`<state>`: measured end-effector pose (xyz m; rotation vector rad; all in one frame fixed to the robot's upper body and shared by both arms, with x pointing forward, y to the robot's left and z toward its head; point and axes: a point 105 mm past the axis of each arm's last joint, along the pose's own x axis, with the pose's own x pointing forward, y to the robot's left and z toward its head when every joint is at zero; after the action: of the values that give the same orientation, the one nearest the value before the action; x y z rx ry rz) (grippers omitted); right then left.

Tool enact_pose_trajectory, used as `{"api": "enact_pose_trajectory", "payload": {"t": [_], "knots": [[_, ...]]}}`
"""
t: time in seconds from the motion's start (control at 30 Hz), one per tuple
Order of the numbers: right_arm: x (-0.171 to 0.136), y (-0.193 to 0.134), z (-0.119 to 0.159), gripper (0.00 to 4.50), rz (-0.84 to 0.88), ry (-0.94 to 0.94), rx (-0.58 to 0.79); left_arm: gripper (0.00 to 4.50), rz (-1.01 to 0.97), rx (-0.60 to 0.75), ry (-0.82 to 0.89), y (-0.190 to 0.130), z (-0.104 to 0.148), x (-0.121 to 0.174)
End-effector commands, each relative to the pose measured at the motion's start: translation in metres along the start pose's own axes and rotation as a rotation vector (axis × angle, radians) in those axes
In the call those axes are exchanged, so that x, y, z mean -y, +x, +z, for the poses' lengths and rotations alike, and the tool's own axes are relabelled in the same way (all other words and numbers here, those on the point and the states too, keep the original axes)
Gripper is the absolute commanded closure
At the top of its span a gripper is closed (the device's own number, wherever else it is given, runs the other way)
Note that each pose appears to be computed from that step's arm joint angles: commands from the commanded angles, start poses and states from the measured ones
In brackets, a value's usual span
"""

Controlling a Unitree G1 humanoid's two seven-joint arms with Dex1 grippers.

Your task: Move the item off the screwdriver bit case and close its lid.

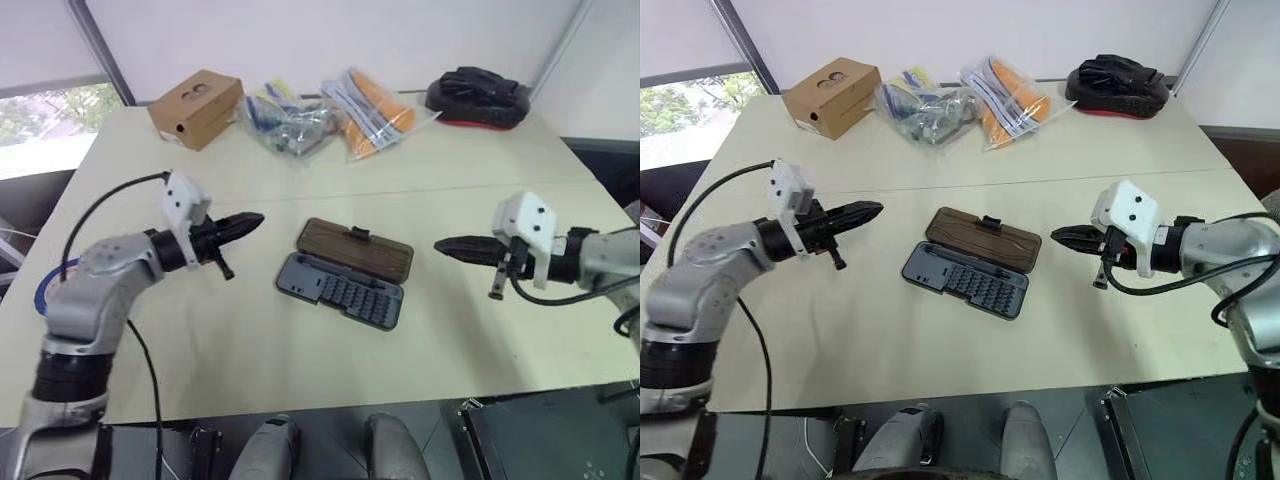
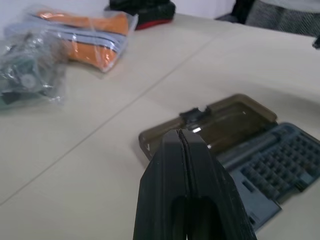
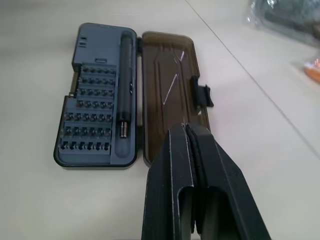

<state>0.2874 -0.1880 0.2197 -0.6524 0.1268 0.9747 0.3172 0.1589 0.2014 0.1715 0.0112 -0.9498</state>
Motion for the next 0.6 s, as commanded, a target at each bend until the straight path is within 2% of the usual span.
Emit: {"api": "enact_pose_trajectory", "payload": {"t": [0.03, 0.6], "knots": [[0.0017, -0.0002, 0.0144, 4.48, 0.007, -0.032, 0.04, 4.5, -0.015, 0.025, 0.034, -0.0068, 0.0135, 0.0016], [-0.0055, 0.0094, 0.0193, 4.48, -0.006, -0.036, 0.076, 4.5, -0.012, 0.033, 0.038, -0.0026, 0.0087, 0.0046]]}}
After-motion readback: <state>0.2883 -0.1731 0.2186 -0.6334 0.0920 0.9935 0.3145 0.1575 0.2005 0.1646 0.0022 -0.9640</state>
